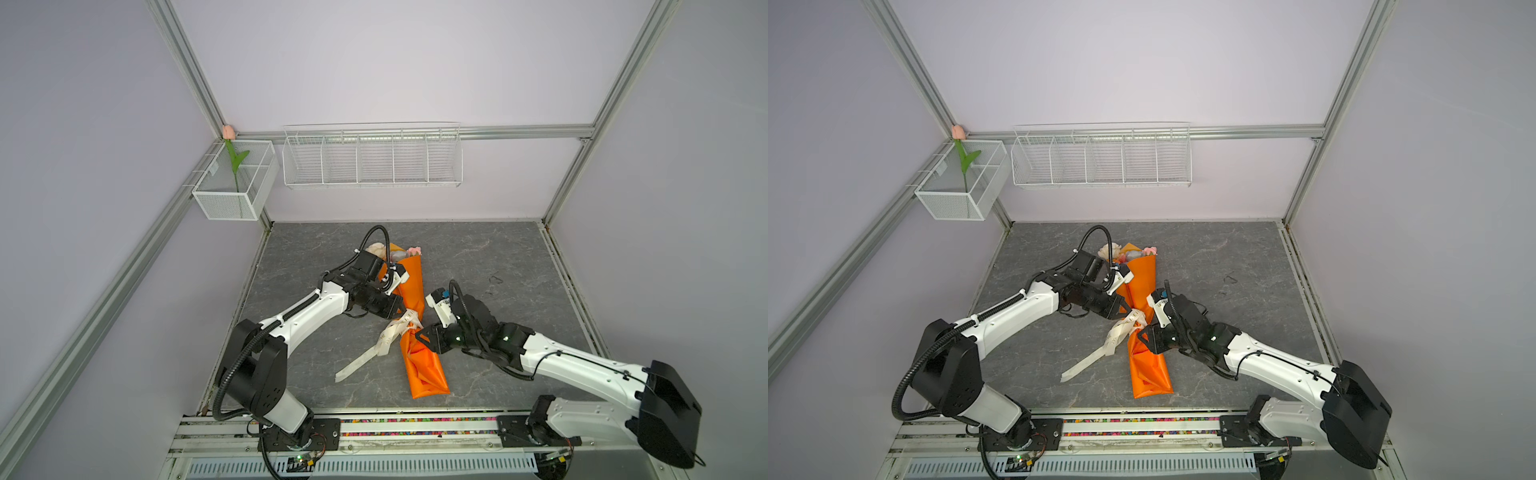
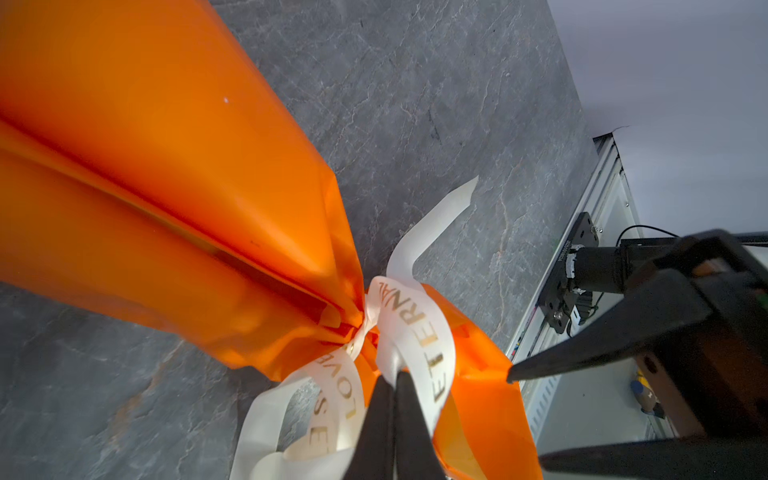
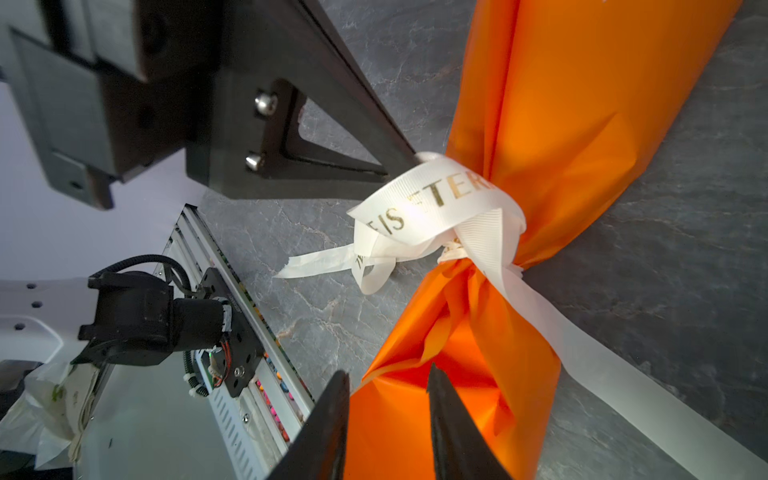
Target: Tie the bouquet of fake flowers
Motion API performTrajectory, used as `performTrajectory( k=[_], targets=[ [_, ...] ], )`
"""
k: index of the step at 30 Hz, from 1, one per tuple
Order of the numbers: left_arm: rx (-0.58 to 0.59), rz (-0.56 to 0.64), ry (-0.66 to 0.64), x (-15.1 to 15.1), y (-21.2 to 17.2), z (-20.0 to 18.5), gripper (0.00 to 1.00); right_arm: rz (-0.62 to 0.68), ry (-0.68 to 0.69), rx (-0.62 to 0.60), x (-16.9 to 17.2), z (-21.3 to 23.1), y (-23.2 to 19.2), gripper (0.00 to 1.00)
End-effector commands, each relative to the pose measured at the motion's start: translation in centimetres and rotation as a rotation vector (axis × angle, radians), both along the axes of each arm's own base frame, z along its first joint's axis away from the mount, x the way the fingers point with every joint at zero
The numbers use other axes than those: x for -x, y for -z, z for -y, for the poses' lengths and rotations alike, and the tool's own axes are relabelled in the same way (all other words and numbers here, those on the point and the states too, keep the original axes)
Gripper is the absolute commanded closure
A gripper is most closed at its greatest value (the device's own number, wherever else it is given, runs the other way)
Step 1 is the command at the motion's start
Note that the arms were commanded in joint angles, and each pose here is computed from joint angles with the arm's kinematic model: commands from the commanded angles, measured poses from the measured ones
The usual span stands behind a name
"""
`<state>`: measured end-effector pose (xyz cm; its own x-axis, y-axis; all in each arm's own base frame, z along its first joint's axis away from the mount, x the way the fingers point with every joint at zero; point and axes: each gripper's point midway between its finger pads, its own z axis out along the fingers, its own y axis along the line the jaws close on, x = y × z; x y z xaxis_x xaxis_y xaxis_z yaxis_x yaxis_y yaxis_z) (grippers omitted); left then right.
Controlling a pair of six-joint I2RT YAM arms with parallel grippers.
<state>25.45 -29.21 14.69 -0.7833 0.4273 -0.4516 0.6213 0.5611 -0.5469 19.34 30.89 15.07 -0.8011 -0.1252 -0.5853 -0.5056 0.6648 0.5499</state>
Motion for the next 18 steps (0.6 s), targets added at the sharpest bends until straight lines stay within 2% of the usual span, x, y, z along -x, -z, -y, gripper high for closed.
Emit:
performTrajectory(
  k=[1, 5, 8, 11, 17, 18],
  targets=[
    [0.012, 0.004, -0.003, -0.2, -0.3, 0.1, 1.00, 0.002, 0.046, -0.062, 0.1, -2.0, -0.2, 0.68],
    [0.026, -0.020, 0.015, 0.1, -0.1, 0.5, 1.00, 0.033, 0.036, -0.007, 1.6, -4.7, 1.1, 0.68],
    [0.024, -0.047, 0.040, 0.4, 0.0, 0.7, 1.00, 0.018, 0.103, -0.003, 1.2, -5.5, 1.9, 0.68],
    [0.014, -0.063, 0.044, 0.5, 0.6, 0.8, 1.00, -0.011, 0.155, -0.062, 0.6, -6.5, 2.0, 0.67],
    [0.047, -0.093, 0.062, 0.9, 0.5, 1.2, 1.00, -0.081, 0.410, -0.197, -0.5, -6.1, 2.8, 0.58],
    [0.047, -0.101, 0.067, 1.1, 0.5, 1.3, 1.00, -0.089, 0.407, -0.215, -0.4, -6.8, 2.7, 0.57]
  ],
)
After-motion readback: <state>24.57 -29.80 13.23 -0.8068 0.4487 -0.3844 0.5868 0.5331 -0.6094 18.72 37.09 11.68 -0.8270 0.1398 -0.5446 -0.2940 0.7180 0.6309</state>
